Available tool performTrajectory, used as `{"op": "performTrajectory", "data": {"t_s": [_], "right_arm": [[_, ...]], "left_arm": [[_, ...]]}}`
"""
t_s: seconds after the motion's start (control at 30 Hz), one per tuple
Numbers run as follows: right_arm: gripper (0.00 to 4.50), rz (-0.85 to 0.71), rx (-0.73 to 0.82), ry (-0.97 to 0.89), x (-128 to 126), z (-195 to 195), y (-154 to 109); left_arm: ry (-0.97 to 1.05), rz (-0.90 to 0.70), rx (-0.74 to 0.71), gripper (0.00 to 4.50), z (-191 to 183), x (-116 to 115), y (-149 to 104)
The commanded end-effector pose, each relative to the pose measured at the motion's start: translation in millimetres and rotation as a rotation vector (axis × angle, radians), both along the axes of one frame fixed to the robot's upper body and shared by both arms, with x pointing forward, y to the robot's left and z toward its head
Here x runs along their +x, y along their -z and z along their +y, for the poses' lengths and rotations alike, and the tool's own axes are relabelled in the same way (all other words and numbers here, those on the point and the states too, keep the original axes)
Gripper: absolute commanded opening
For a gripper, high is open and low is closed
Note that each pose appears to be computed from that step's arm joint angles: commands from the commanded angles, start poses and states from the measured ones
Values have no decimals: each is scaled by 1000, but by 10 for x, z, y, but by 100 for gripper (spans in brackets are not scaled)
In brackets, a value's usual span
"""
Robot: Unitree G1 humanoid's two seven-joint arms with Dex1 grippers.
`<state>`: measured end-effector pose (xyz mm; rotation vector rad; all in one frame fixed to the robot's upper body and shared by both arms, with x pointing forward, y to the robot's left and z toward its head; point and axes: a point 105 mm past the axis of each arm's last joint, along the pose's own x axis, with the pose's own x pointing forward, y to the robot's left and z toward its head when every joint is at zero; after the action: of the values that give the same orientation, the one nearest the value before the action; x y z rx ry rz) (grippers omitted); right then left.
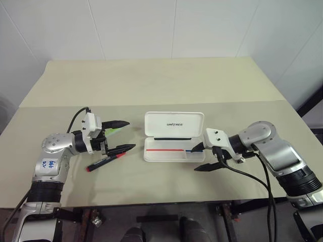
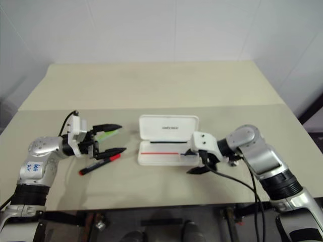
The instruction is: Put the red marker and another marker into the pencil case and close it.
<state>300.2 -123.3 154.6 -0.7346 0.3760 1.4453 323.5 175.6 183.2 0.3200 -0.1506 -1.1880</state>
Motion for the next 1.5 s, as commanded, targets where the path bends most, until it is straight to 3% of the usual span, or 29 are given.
{"op": "performTrajectory", "data": {"t_s": [0.03,0.17,0.47,0.6,0.77,0.97,1.17,1.5], "right_arm": [[364,-45,70,1,-47,-57,-223],[447,-96,183,49,7,-112,-379],[447,-171,469,169,21,-619,-632],[447,-162,583,194,-61,-636,-779],[447,-191,591,185,-162,-606,-798],[447,-163,538,124,-310,-492,-717],[447,-163,517,132,-307,-440,-612],[447,-138,523,146,-340,-426,-557]], "left_arm": [[16,-48,-10,450,-12,-52,-112],[-2,-51,-10,450,39,-77,-112],[-85,-27,38,450,374,-249,-83],[-107,-21,55,450,521,-287,-106],[-117,24,99,450,674,-351,-35],[-119,117,185,450,778,-505,240],[-187,126,189,450,807,-508,411],[-280,77,241,450,785,-267,664]]}}
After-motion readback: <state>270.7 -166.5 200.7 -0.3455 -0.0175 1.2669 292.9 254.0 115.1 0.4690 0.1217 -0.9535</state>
